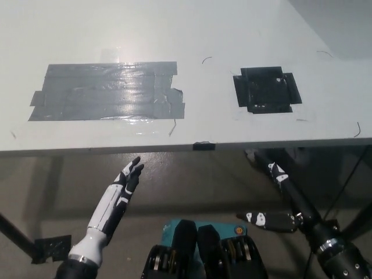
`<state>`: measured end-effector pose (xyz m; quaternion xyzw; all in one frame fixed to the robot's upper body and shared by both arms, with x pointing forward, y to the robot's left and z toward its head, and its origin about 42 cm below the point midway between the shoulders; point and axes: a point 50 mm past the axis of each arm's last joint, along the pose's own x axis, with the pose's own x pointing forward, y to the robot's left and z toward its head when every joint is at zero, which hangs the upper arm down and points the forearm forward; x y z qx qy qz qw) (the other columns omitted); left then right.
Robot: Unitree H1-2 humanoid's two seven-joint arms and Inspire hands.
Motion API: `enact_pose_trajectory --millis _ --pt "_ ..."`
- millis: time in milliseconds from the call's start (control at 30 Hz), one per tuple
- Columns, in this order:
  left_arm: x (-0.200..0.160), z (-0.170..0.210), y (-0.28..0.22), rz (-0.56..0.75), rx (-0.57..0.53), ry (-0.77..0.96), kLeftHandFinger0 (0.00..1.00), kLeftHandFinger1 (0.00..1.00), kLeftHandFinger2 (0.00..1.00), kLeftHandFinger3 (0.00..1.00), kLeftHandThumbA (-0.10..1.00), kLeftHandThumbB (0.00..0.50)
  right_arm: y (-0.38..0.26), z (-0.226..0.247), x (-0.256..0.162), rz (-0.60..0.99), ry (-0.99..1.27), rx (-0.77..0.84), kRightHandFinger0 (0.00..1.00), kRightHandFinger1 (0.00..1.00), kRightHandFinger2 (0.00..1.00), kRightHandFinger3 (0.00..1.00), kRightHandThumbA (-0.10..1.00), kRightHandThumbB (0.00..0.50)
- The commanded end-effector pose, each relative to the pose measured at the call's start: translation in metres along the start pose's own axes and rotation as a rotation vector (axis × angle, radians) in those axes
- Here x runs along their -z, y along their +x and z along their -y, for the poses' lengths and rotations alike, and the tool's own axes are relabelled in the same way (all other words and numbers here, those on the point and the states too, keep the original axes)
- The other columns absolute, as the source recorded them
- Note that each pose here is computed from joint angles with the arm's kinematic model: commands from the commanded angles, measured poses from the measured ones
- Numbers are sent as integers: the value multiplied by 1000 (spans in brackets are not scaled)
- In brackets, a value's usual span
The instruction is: A toilet paper roll is kept on the black spot on the desk infront of the robot and the robot inserts its right thumb into the hole in the centre to grab the roll. Then it passes the roll to a person.
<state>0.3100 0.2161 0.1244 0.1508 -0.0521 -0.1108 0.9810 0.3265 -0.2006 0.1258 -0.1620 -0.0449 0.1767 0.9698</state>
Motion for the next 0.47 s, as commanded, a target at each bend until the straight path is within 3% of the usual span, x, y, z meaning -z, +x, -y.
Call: enact_pose_trajectory --millis 0,433 --pt "-14 0 -1 82 -16 -1 1000 1000 1000 1000 1000 118 -4 -1 -5 76 23 16 1000 1000 1000 1000 1000 324" --pt "-12 0 -7 74 -26 4 1000 1000 1000 1000 1000 120 -3 -2 -3 61 17 4 1000 1000 1000 1000 1000 320"
